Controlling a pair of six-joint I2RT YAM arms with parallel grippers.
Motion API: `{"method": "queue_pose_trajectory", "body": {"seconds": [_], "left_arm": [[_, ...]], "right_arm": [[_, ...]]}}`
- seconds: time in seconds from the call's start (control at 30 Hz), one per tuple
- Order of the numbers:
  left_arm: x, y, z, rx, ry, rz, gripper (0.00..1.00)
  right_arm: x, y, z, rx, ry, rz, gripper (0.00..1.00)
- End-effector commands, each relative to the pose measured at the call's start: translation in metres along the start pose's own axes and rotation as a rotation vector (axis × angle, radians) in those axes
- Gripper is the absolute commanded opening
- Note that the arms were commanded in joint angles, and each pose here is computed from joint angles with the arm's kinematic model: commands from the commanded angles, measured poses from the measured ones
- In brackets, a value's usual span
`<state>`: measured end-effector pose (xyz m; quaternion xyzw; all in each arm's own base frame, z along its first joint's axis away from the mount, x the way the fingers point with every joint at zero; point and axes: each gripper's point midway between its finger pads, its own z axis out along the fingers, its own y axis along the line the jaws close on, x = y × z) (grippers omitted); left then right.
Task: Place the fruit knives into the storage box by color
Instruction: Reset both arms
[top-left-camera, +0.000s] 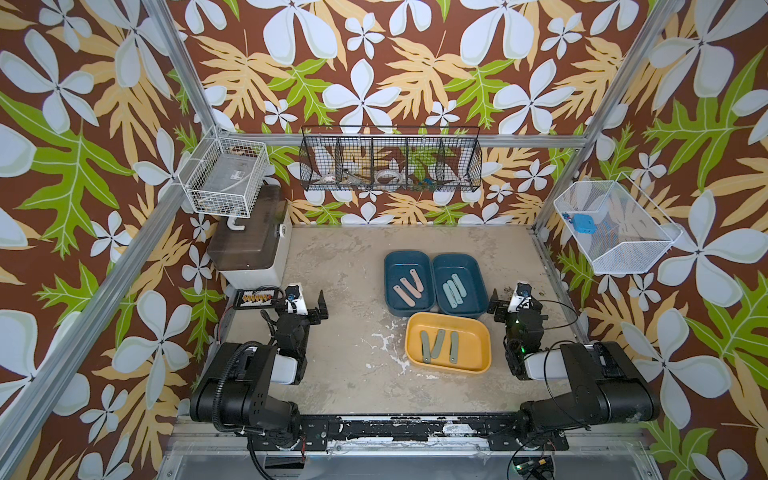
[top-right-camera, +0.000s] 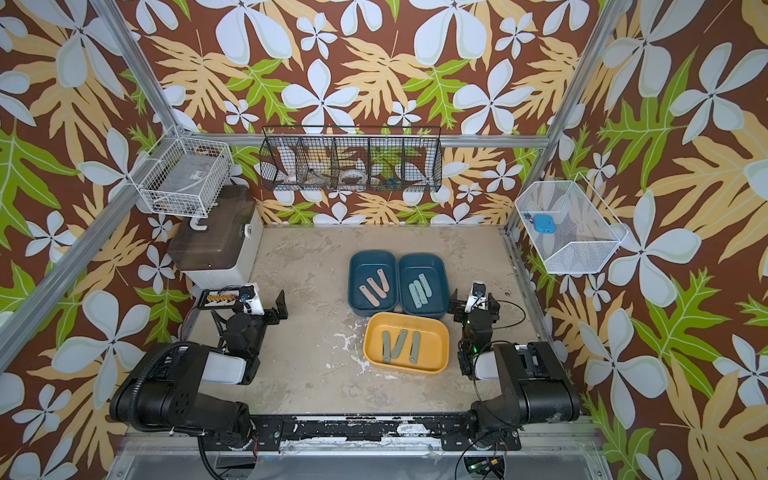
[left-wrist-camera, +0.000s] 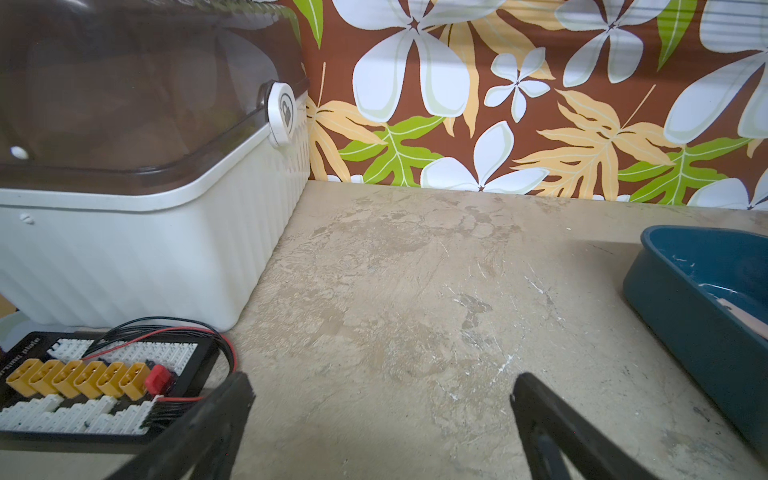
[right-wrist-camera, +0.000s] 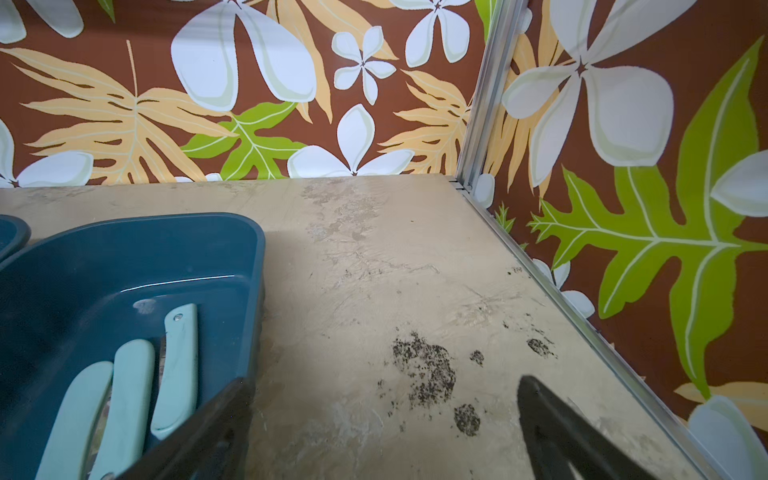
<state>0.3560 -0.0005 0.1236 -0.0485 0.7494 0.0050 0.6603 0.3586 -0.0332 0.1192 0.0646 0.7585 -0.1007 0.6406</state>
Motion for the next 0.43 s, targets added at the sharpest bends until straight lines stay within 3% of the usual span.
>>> {"method": "queue_pose_trajectory", "body": {"seconds": [0.0, 0.4], "left_arm": [[-0.0105, -0.0028, 0.0002, 0.016, -0.042, -0.001, 1.00], [-0.0109, -0.0041, -0.0017, 0.025, -0.045, -0.001, 1.00]], "right_arm": [[-0.0039, 0.0004, 0.0003, -0.003, -0.014, 0.004, 1.00], [-0.0031, 0.0007, 0.0004, -0.004, -0.011, 0.005, 1.00]]}}
